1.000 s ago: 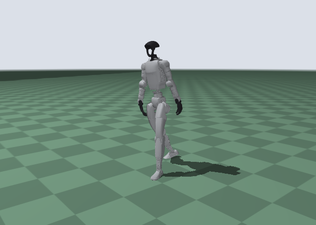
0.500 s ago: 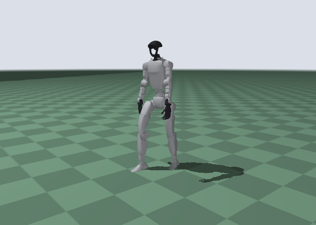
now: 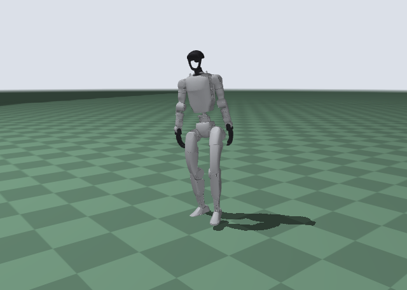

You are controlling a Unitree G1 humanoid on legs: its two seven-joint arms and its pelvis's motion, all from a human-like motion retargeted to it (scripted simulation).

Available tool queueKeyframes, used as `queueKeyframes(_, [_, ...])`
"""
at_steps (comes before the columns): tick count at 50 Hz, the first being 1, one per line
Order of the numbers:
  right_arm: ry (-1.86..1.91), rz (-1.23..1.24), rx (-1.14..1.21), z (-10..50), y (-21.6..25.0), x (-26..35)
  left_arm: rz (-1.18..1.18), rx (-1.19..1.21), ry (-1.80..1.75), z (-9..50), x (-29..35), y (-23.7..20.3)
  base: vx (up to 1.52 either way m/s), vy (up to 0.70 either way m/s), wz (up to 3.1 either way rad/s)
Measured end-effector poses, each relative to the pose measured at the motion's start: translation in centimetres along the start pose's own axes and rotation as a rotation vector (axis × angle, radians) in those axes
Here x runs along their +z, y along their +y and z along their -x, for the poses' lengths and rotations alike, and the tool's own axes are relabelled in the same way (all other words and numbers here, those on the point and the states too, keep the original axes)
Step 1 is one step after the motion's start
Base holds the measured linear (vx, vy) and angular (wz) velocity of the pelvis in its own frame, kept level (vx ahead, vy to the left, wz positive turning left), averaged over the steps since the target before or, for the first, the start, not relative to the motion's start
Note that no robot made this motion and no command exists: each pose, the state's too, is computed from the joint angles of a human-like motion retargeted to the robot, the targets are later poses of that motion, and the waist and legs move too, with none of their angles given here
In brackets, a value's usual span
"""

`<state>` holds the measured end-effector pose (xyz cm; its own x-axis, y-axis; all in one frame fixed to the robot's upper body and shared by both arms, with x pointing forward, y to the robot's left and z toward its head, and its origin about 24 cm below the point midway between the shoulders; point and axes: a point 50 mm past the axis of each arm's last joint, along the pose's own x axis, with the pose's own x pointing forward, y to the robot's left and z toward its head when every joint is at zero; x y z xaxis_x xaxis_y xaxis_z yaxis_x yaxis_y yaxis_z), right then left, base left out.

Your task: In place motions

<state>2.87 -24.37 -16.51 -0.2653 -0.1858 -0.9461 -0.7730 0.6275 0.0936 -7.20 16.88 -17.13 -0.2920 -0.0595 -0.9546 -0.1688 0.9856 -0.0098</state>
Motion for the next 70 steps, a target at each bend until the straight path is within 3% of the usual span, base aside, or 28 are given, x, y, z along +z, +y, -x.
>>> queueKeyframes(5, [-0.091, 0.024, -0.043, 1.0, -1.8, 2.5, 0.066, -0.02, 0.036, -0.2, -1.3, -0.7, 0.81, 0.14, 0.03])
queueKeyframes(10, [-0.157, 0.046, 0.03, 0.8, -0.5, 3.7, 0.1, 0.023, 0.01, -0.3, -1.5, -0.7, 0.98, 0.11, 0.15])
queueKeyframes(17, [-0.328, 0.019, -0.048, 1.9, -1.8, 6.4, 0.194, 0.144, -0.303, 1.5, 7.8, -0.4, 0.71, 0.1, 0.12])
queueKeyframes(25, [-0.367, 0.047, -0.204, 2.2, -2.8, 6.8, -0.042, 0.199, -0.545, 5.9, 16.7, 1.9, 0.62, -0.05, 0.7])
queueKeyframes(35, [-0.163, -0.162, -0.093, -0.4, 1.0, 1.4, -0.108, 0.189, -0.646, 8.2, 20.3, 1.5, 0.67, -0.21, 1.0])
queueKeyframes(42, [0.001, -0.275, 0.131, -1.6, 6.0, -2.5, -0.103, 0.141, -0.553, 5.2, 15.7, 1.8, 0.83, -0.5, 0.2])
queueKeyframes(46, [-0.036, -0.31, 0.234, -1.3, 5.5, -1.8, 0.032, 0.108, -0.426, 3.3, 12.0, 1.8, 0.73, -0.59, 0.2])
queueKeyframes(61, [-0.172, -0.142, -0.051, 1.1, -2.7, 1.9, 0.147, 0.01, 0.037, -0.2, -2.1, 0.1, 0.48, 0.04, -0.13])
queueKeyframes(70, [-0.214, -0.131, 0.007, 0.3, -0.1, 2.7, 0.176, 0.015, 0.032, -0.3, -2.2, 0.0, 0.75, 0.22, 0.32])
